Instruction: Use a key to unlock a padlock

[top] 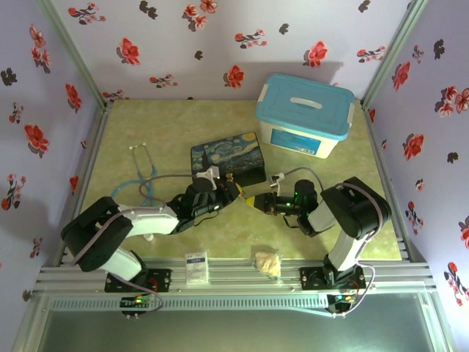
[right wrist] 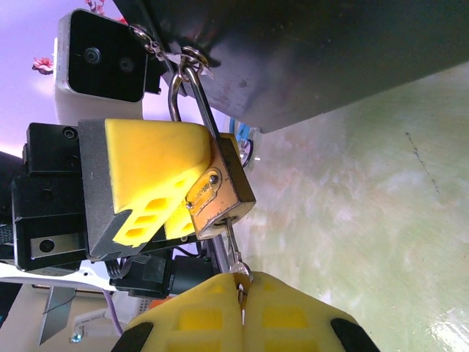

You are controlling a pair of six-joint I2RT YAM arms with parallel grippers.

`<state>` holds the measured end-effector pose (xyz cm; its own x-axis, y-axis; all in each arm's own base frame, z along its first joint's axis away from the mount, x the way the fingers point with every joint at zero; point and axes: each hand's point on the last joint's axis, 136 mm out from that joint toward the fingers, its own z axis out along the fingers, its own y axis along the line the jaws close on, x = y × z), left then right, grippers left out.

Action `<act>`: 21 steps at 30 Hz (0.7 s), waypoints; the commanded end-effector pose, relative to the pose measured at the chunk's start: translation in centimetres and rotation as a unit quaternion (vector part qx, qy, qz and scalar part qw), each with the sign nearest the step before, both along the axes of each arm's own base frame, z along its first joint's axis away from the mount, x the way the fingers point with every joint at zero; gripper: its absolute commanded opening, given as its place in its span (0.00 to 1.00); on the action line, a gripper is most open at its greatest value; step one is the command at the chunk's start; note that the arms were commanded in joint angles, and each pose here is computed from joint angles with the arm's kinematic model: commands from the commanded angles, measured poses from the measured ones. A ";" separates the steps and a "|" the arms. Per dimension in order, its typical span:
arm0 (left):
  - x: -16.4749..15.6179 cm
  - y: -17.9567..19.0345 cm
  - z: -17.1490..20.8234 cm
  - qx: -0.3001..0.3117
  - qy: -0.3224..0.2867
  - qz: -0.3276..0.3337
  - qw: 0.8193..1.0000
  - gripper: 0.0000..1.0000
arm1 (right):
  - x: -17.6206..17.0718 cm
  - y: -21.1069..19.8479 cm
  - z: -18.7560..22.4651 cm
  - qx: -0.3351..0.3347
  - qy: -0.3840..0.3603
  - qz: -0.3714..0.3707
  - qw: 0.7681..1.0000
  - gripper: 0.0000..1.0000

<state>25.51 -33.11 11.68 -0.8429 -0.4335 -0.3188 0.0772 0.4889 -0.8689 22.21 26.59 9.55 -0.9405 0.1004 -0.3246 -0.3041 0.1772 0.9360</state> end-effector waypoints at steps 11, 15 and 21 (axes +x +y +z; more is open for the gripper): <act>0.3 -1.5 1.4 -0.004 -0.031 -0.023 0.999 0.00 | 0.8 0.6 2.2 0.020 -0.052 -0.011 0.998 0.00; 0.3 -1.4 1.2 0.000 -0.041 -0.024 0.999 0.00 | 0.8 0.8 2.7 0.027 -0.048 -0.004 0.998 0.00; 0.6 -1.3 -0.1 0.010 -0.038 -0.023 0.999 0.00 | 0.5 1.1 4.1 0.043 -0.046 0.016 0.998 0.00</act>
